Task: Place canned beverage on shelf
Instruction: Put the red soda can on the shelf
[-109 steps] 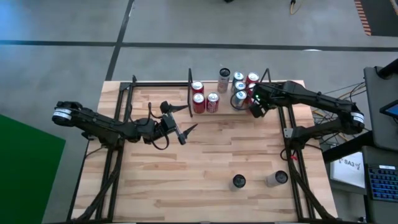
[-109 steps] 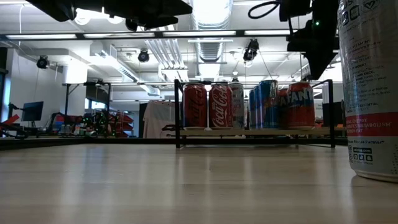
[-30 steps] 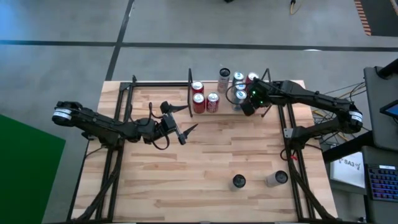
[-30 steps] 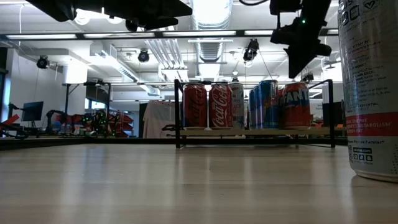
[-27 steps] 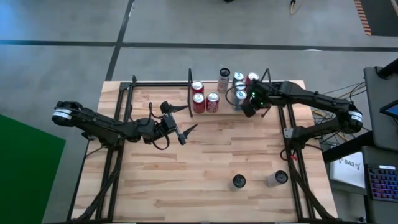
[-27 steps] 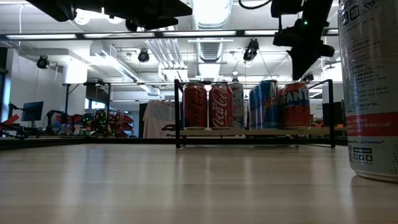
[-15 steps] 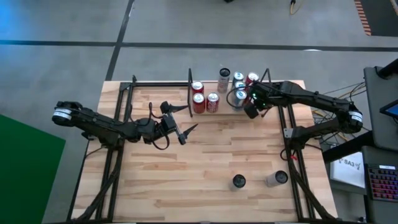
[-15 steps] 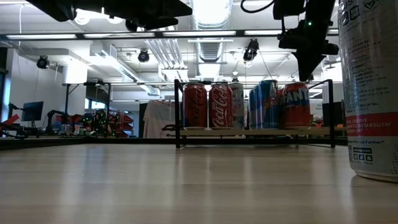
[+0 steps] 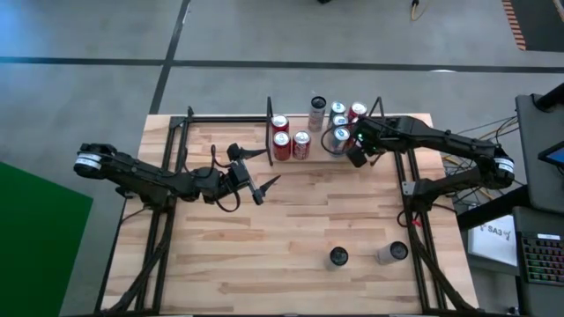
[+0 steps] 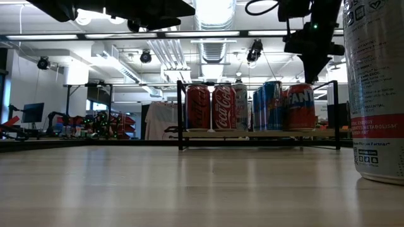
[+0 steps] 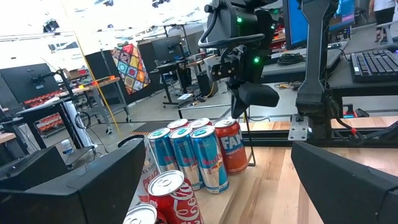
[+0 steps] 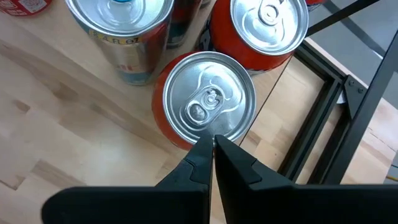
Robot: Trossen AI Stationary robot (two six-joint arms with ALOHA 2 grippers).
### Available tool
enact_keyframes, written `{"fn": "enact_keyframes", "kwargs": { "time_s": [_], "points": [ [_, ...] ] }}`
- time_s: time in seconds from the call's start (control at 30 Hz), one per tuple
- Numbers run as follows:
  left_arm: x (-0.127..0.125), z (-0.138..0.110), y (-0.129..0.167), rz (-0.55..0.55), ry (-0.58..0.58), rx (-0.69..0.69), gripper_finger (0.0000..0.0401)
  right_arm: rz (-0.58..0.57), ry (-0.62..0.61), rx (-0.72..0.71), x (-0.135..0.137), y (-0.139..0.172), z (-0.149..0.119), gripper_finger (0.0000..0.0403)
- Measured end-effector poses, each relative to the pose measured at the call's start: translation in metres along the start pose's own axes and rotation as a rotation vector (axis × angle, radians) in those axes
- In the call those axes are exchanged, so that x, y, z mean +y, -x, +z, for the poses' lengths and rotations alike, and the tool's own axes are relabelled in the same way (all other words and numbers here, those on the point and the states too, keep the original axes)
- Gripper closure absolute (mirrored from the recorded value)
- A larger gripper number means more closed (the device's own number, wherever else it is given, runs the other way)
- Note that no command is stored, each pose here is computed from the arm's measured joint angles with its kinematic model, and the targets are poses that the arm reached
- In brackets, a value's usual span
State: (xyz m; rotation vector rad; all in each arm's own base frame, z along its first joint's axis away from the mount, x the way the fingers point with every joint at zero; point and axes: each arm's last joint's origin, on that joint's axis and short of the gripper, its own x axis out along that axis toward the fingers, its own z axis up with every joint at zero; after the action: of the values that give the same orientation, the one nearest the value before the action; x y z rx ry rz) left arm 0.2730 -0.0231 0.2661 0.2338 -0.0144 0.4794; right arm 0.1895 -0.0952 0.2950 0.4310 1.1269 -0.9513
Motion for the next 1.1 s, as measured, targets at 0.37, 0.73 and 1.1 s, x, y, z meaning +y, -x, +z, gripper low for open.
{"fn": "enact_keyframes", "kwargs": {
  "time_s": [0.37, 0.73, 1.1],
  "points": [
    [0.000, 0.000, 0.000, 0.000, 0.000, 0.000, 0.0012, -0.024, -0.002, -0.017, -0.001, 0.002, 0.001, 0.0394],
    [0.000, 0.000, 0.000, 0.000, 0.003, 0.000, 0.0012, -0.026, -0.010, -0.225, -0.008, 0.026, 0.031, 0.0394],
    [0.001, 0.006, -0.001, 0.005, 0.012, -0.026, 0.0012, 0.112, -0.050, -0.445, -0.009, 0.040, 0.051, 0.0394]
  ]
}}
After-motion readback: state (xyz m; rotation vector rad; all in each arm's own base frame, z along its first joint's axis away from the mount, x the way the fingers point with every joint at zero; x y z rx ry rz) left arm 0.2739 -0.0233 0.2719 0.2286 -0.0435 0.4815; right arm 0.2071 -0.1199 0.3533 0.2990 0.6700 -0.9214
